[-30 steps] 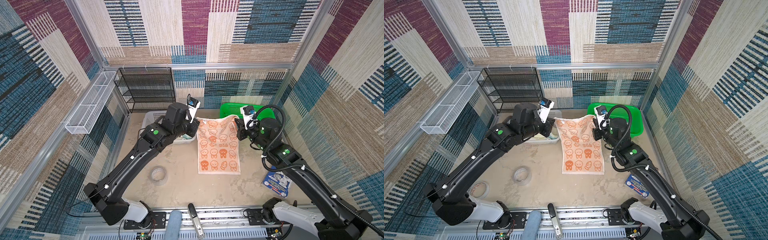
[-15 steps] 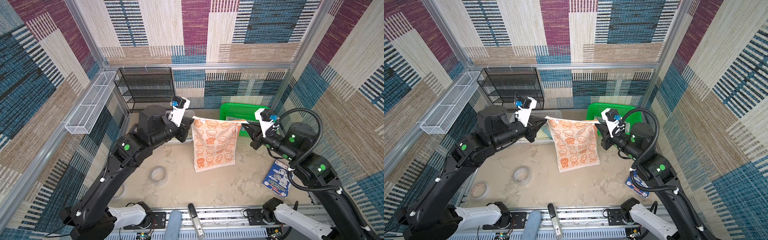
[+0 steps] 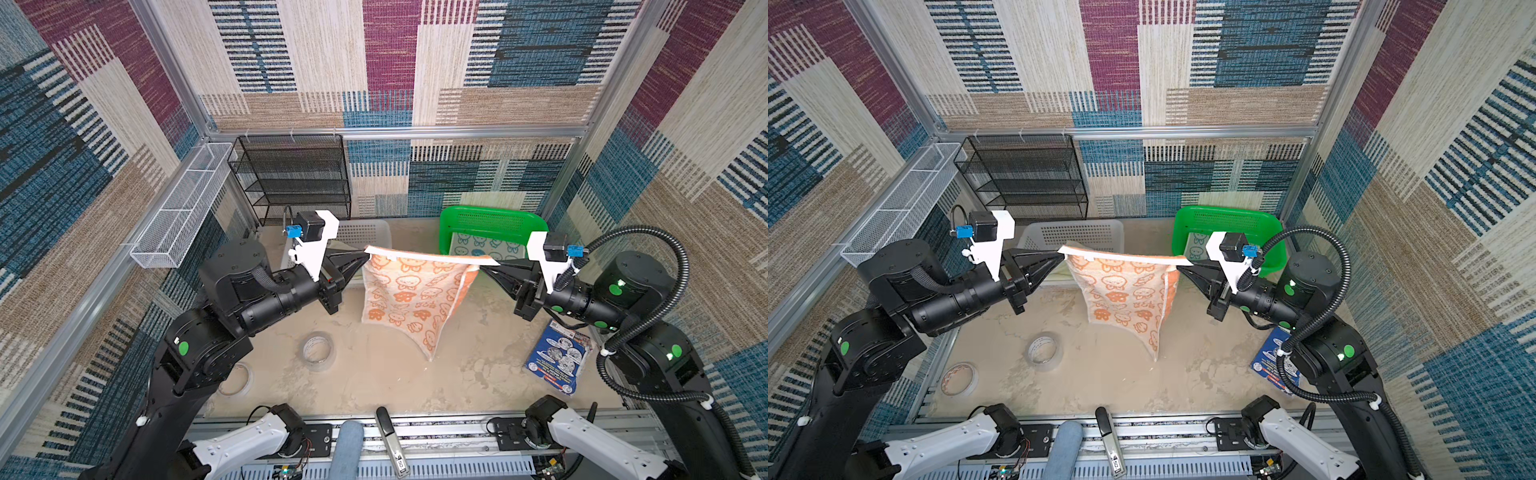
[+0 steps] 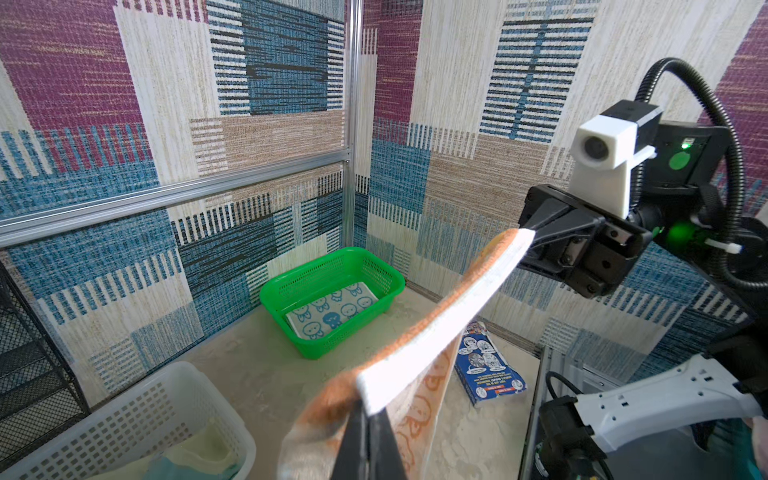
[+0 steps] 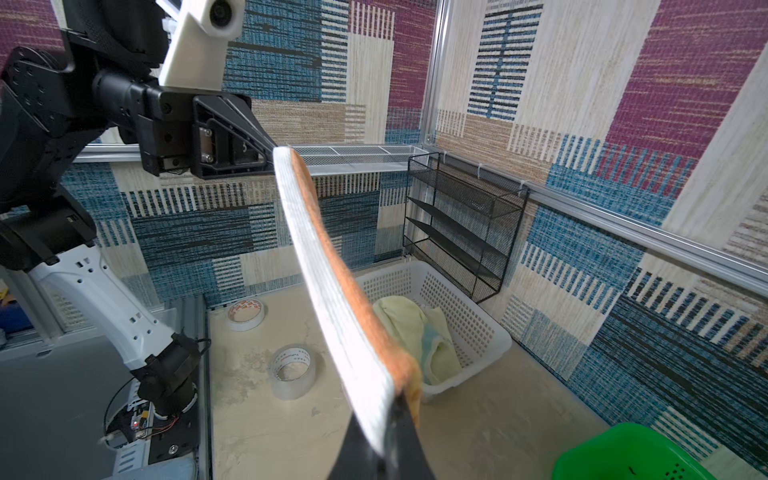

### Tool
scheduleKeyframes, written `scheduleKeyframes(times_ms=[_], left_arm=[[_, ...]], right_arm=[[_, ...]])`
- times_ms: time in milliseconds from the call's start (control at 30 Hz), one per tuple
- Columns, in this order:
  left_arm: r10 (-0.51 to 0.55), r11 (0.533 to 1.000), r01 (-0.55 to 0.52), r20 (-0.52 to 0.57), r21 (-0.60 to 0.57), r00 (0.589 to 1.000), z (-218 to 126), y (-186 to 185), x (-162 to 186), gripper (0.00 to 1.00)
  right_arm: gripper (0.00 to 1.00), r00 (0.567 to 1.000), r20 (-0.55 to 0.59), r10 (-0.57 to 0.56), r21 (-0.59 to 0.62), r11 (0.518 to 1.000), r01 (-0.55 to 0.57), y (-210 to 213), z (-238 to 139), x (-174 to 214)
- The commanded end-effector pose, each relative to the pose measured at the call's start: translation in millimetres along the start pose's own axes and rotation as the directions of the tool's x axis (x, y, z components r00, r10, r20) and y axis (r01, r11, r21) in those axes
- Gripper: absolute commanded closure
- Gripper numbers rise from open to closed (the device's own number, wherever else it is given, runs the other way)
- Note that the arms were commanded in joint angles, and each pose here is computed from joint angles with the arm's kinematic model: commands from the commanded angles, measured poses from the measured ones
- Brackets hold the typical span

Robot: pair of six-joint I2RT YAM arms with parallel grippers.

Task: Fold and stack the towels
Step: 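Lower the stretched orange towel flat onto the table with both grippers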

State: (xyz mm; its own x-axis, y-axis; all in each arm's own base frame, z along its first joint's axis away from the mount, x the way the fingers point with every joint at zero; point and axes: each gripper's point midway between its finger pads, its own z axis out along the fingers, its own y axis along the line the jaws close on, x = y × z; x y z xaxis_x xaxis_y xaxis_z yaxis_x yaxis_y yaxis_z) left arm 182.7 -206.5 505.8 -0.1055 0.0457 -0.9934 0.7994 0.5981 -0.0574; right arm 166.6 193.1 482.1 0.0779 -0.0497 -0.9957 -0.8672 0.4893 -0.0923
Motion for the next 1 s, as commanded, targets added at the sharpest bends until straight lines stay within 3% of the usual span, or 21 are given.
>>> scheduleKeyframes(times_ms=[0, 167, 367, 733, 967], left_arm=[[-0.021, 0.999, 0.022, 0.028, -0.036, 0.999, 0.7, 6.6, -6.9, 1.0], [-0.019, 0.995, 0.015, -0.043, -0.099, 0.999, 26.5, 23.6, 6.1, 1.0], [-0.01, 0.985, -0.026, -0.21, -0.171, 0.978, 89.9, 52.8, 42.4, 1.0], [-0.056, 0.962, -0.084, -0.487, -0.262, 0.872, 216.0, 106.8, 164.1, 1.0], [-0.067, 0.937, -0.149, -0.581, -0.317, 0.811, 255.9, 133.6, 217.5, 1.0]], right_arm=[[1.0, 0.999, 0.009, 0.035, 0.02, 0.999, -0.035, -0.8, -4.3, -3.3], [1.0, 0.993, -0.061, 0.097, 0.165, 0.983, -0.086, -28.1, 0.8, 26.8], [1.0, 0.966, -0.187, 0.181, 0.352, 0.93, -0.106, -64.9, 8.9, 91.5], [1.0, 0.873, -0.371, 0.317, 0.676, 0.737, 0.02, -128.1, -5.7, 202.9], [1.0, 0.812, -0.427, 0.398, 0.728, 0.684, 0.048, -138.8, -5.3, 251.8]])
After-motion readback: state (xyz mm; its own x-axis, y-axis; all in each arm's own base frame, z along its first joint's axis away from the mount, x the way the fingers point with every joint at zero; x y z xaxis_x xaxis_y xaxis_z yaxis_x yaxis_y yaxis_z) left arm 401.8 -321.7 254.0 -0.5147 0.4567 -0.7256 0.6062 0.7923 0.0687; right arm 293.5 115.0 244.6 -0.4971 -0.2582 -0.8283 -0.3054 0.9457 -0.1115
